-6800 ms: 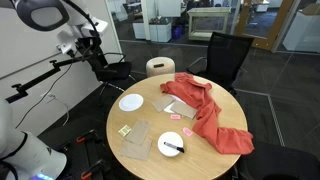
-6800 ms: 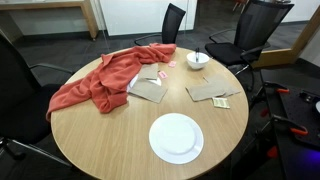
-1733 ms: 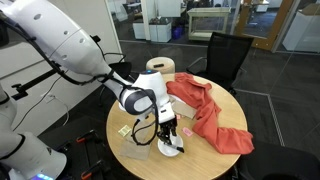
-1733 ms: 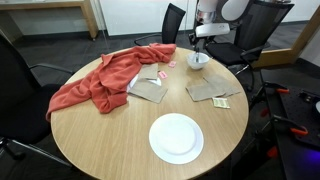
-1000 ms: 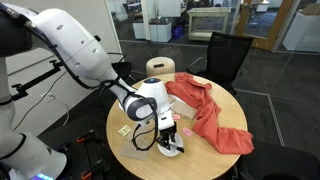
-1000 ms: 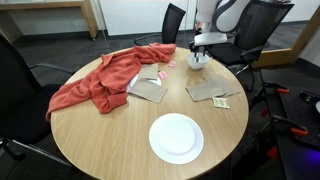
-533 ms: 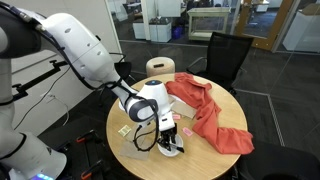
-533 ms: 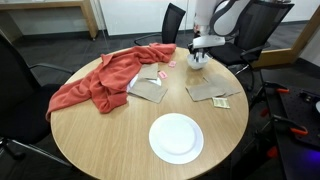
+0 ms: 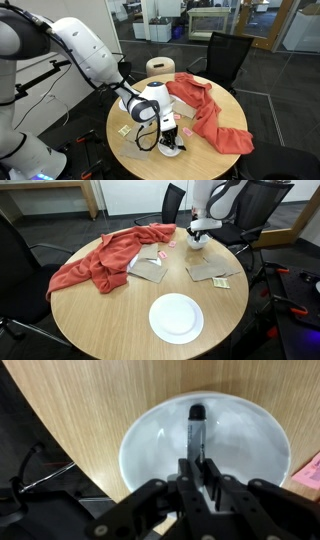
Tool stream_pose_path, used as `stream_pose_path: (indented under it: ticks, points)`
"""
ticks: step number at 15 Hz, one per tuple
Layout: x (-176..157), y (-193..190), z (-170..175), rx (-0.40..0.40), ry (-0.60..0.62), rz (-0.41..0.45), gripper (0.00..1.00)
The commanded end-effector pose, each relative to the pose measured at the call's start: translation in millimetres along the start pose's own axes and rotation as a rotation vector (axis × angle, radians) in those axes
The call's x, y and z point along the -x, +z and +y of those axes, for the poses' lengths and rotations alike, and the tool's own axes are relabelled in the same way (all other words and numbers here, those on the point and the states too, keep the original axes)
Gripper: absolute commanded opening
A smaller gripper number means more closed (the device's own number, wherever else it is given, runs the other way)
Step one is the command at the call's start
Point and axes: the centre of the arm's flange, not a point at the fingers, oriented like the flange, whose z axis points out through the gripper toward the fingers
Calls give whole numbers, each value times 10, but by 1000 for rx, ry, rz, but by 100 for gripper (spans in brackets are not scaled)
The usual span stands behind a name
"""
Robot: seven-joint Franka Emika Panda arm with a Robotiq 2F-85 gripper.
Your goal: Remove the marker from the bowl and place it on the table
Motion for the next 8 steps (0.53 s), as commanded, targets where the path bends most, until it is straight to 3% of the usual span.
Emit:
stream_pose_path:
  ticks: [1,8]
  points:
    - [-23,-60,-46,-11,12,35,5]
    - [-50,-627,32,-38,1,107,5]
